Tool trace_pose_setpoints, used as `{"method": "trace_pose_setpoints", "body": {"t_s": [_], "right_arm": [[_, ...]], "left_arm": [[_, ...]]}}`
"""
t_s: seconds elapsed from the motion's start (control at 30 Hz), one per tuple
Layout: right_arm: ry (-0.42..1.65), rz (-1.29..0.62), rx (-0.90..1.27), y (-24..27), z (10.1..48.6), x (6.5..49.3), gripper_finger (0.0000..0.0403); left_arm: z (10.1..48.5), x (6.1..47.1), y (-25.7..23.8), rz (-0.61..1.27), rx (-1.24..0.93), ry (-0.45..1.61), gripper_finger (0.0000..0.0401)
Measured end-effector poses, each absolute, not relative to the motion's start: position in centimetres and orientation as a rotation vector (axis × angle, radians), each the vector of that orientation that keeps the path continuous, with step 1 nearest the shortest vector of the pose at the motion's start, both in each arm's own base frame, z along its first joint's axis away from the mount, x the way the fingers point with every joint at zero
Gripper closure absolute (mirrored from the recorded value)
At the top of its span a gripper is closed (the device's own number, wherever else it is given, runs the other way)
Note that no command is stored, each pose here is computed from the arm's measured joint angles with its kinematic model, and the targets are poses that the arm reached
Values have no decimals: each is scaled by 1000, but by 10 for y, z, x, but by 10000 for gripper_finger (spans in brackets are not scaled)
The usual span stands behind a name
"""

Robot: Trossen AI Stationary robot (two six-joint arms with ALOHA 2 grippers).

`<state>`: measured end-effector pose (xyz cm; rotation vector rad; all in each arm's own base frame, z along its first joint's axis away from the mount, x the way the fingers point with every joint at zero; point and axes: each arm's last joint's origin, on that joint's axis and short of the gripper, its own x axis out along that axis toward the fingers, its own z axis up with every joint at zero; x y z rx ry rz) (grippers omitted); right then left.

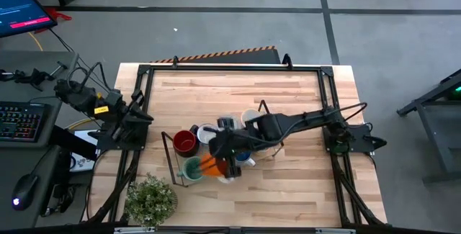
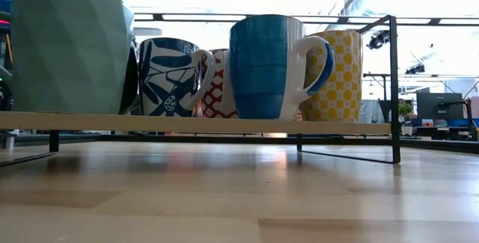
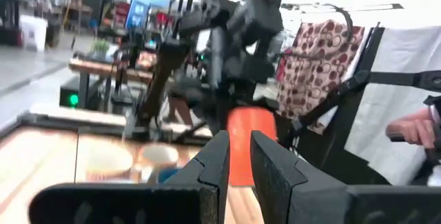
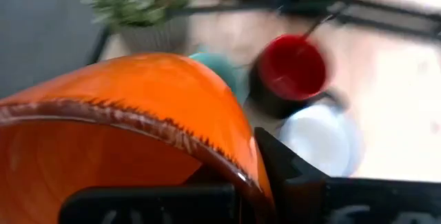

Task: Place coffee mugs
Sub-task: Put the orange mug on the shelf

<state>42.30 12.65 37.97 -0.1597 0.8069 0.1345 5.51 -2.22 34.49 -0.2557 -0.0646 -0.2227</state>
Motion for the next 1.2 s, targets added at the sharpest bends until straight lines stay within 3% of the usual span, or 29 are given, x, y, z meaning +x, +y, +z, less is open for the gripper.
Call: {"method": "trace_pose_setpoints", "body": {"t_s": [0.2,0.53,0.8,1.07,1.2], "right_arm": [[1001,96,75,157,371,397,403],[1061,-153,383,201,362,372,403],[1148,-339,558,218,332,365,403],[1043,-383,866,244,291,382,403],[1042,-384,921,247,272,386,403]], "left_arm": [[347,77,-35,-217,-174,-44,355],[340,96,-44,-149,-151,31,355],[344,96,-45,-166,-207,-4,355],[344,95,-47,-227,-188,3,355],[344,95,-47,-225,-173,2,355]]}}
